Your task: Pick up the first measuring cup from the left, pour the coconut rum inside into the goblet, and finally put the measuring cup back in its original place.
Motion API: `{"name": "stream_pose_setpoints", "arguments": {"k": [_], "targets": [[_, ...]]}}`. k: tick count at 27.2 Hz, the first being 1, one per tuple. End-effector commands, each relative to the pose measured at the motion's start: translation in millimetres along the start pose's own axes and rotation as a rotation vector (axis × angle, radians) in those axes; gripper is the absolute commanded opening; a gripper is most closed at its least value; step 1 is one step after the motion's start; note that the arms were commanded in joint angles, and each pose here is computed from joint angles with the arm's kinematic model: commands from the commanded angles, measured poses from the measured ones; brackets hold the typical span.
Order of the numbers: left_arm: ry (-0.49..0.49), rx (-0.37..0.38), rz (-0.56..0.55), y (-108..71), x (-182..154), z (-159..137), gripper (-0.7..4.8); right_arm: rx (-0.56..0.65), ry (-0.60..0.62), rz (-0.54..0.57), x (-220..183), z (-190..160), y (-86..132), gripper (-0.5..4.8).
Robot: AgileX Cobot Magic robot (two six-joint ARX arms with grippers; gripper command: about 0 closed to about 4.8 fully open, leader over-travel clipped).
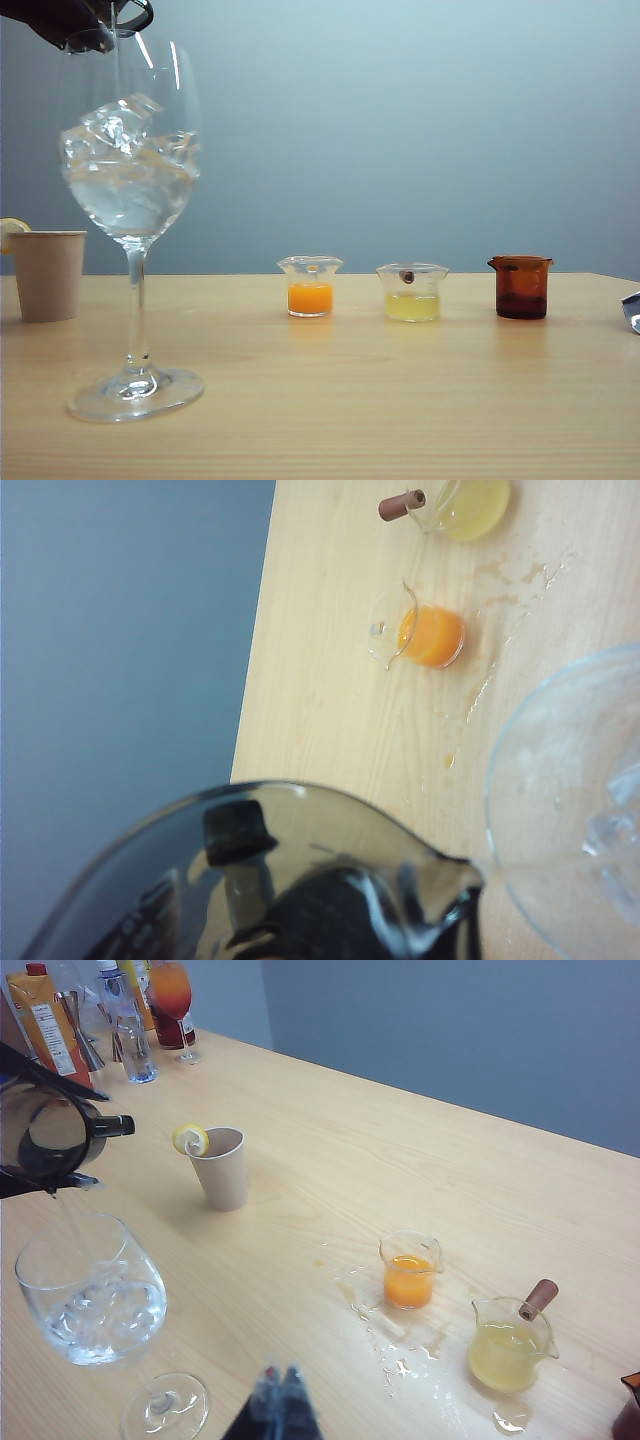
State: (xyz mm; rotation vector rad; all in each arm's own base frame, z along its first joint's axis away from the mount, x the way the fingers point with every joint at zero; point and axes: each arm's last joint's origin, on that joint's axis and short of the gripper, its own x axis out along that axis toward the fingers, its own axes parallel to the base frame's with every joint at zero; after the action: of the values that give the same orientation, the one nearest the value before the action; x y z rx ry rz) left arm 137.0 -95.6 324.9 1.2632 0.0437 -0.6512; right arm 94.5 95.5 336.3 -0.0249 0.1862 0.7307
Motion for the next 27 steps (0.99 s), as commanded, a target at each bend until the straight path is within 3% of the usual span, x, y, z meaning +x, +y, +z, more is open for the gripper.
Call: {"name": "stream_pose_setpoints", "arguments": {"k": [1, 10, 16, 27], "targets": [[-0.014, 0.001, 0.027, 3.6, -0.2, 1.8, 0.1, -0.002, -0.017, 0.003, -0.8, 2.2, 0.1, -0.03], [-0.013, 0.055, 0.026, 3.5, 0.2, 1.8, -0.05, -0.002, -0.017, 0.003, -0.8, 2.2, 0.1, -0.03], [-0.016, 0.131, 0.025, 3.4, 0.1, 2.0, -0.05, -0.002, -0.017, 0.003, -0.8, 2.2, 0.1, -0.03], [-0.022, 0.151, 0.042, 5.1, 1.6, 3.0, -0.05, -0.003, -0.012, 0.003, -0.7, 1.7, 0.1, -0.03]]}}
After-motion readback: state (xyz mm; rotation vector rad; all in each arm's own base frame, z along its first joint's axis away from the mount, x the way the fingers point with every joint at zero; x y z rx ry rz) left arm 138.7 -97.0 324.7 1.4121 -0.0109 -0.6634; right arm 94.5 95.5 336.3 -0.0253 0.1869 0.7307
